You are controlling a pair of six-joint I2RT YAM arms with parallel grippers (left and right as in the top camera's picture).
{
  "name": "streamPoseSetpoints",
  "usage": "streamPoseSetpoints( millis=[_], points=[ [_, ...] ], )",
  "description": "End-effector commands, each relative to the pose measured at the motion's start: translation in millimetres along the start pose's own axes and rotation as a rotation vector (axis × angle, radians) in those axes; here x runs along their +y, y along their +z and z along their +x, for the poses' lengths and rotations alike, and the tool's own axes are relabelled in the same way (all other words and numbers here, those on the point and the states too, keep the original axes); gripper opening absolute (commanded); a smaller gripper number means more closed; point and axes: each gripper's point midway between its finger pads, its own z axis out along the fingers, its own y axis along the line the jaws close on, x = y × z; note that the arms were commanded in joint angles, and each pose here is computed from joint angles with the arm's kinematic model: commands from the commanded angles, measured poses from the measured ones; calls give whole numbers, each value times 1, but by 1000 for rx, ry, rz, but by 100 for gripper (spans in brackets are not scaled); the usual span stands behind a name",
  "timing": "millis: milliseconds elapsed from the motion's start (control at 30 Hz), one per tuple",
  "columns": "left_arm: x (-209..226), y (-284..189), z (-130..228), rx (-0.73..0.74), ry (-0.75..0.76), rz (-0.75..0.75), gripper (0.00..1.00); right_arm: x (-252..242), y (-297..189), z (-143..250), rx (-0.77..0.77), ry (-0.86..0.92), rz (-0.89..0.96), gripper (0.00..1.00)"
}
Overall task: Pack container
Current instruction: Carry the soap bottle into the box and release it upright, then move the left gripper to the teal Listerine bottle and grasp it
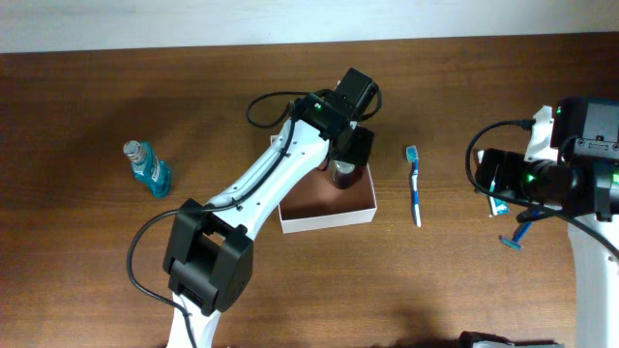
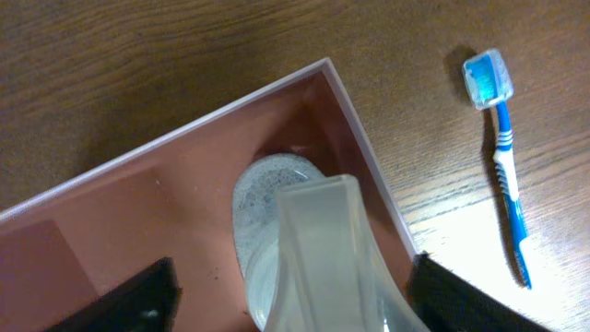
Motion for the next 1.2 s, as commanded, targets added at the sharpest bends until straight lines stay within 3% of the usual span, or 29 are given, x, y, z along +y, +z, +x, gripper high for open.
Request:
streamPoseSetpoints(
  millis=[0,133,267,367,467,600,700,900,1167],
  points=[
    [-3,-14,-9,-19,4,6,100,1,-5,-4,-18,3,-6,99],
    [9,-45,-11,-10,2,-57,99,1,-5,-4,-18,-1,-6,98],
    [44,-138,-27,-115,-25,-181,99,1,-5,-4,-18,-1,-6,98],
    [82,-196,-28,-193,-84,-242,99,1,-5,-4,-18,-1,-6,99],
    [144,-224,-12,-167,-198,-311,99,1,-5,-4,-18,-1,-6,98],
    [251,-226,31,-18,-444,-415,99,1,-5,-4,-18,-1,-7,99],
    [297,-224,53,32,-539,-428,99,1,-5,-4,-18,-1,-7,99],
    [339,-186,83,125,-525,-320,99,1,-5,-5,-19,-1,-7,98],
    [358,-119,117,205,-512,-273,99,1,-5,-4,-18,-1,-10,99]
  ],
)
